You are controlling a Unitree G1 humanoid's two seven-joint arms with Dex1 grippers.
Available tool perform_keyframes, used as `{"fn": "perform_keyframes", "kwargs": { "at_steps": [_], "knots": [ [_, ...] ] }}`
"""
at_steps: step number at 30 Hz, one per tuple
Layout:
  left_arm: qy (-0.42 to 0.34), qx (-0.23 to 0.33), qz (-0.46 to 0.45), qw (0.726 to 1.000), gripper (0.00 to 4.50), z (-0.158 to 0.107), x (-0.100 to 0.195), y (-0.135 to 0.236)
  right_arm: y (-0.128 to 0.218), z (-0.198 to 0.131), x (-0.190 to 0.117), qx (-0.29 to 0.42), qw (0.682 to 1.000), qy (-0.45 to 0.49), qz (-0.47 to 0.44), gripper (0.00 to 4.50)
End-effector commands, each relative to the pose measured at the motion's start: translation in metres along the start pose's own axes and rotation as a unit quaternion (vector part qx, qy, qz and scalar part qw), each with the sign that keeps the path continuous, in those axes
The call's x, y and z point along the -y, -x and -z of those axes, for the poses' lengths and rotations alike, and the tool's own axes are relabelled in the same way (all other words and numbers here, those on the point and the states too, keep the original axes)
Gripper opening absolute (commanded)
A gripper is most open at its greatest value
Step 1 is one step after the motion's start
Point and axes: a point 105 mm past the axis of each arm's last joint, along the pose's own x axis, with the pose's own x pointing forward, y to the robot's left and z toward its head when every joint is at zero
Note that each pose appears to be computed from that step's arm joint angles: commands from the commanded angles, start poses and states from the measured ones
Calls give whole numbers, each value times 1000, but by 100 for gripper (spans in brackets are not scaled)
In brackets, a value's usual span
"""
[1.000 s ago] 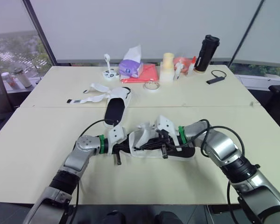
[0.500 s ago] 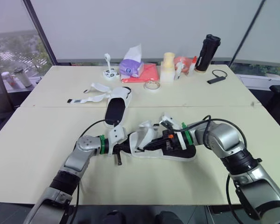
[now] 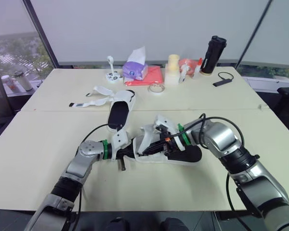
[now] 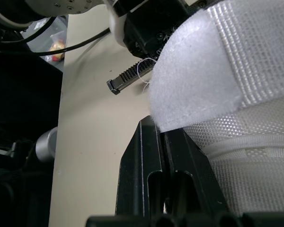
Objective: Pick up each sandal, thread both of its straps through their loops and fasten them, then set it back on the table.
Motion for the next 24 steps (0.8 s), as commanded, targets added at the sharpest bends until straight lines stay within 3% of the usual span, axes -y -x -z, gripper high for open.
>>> {"fn": "perform_keyframes", "kwargs": {
  "at_steps": [1, 3, 6, 12, 17, 24],
  "knots": [
    [37, -60, -11, 997, 0, 35, 5, 5, -4, 12, 13, -23, 999, -26, 33, 2],
    [37, -60, -12, 997, 0, 35, 5, 6, -2, 9, 15, -8, 999, -25, 41, 2],
    [38, -61, -14, 997, 0, 36, 6, 6, 3, -1, 14, 37, 998, -12, 41, 82],
    [39, -60, -18, 997, 0, 36, 6, 8, 18, -22, 8, 149, 987, -19, 64, 360],
    [40, -61, -17, 997, 0, 36, 7, 8, 26, -29, -11, 242, 965, -76, 64, 360],
    [38, -63, -11, 997, 0, 35, 4, 5, 8, -14, -32, 267, 952, -144, 52, 360]
  ]
}}
